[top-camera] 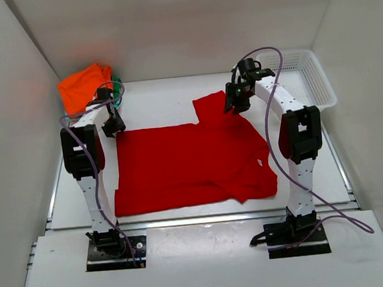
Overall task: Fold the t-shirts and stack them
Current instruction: Grap the side of the flattened tshirt furthest away from the robot with both arms, then fold the other side of the tshirt into a rectangle
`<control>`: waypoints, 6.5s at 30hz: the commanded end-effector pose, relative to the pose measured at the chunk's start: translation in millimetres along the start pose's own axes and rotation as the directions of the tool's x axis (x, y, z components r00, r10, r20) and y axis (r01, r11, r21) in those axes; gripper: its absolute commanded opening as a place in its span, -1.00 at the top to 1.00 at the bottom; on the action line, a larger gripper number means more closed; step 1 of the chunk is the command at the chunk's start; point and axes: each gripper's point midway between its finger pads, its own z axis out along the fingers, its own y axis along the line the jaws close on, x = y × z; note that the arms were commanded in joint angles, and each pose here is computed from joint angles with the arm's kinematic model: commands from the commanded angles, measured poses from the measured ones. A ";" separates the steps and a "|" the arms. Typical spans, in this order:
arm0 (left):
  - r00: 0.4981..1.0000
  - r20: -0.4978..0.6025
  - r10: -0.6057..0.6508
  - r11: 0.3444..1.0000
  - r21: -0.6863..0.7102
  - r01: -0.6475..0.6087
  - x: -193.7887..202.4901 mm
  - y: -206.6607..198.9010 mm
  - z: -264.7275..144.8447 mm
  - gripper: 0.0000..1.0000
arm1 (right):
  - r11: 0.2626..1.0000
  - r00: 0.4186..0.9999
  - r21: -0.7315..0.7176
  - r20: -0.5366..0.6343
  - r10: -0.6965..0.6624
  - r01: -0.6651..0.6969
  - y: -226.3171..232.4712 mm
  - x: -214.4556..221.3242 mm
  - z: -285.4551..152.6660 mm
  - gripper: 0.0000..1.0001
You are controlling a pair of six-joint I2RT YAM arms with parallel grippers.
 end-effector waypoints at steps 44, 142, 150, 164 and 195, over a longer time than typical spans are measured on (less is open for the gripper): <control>0.999 0.005 -0.041 0.979 0.201 0.039 7.6 -35.6 -6.7 1.00 | 0.998 0.999 0.067 0.026 0.022 -0.023 -47.3 -43.7 122.6 0.09; 0.989 0.064 0.135 0.989 0.047 -0.138 136.1 91.9 -115.6 1.00 | 0.996 0.999 -0.092 0.037 -0.016 0.019 -36.8 195.0 -93.8 1.00; 0.986 0.046 0.160 0.985 0.056 -0.162 149.2 89.1 -118.0 1.00 | 0.995 1.000 -0.097 0.016 -0.007 0.009 -37.8 212.1 -93.2 1.00; 0.986 0.033 0.165 0.985 0.034 -0.166 176.5 100.9 -114.6 0.90 | 0.995 1.000 -0.096 -0.019 -0.008 0.006 -44.7 234.4 -83.7 1.00; 0.947 -0.085 0.310 0.873 0.419 -0.249 215.9 -44.7 -118.3 0.65 | 0.968 0.975 0.181 -0.106 0.195 -0.174 -34.9 237.4 -61.6 1.00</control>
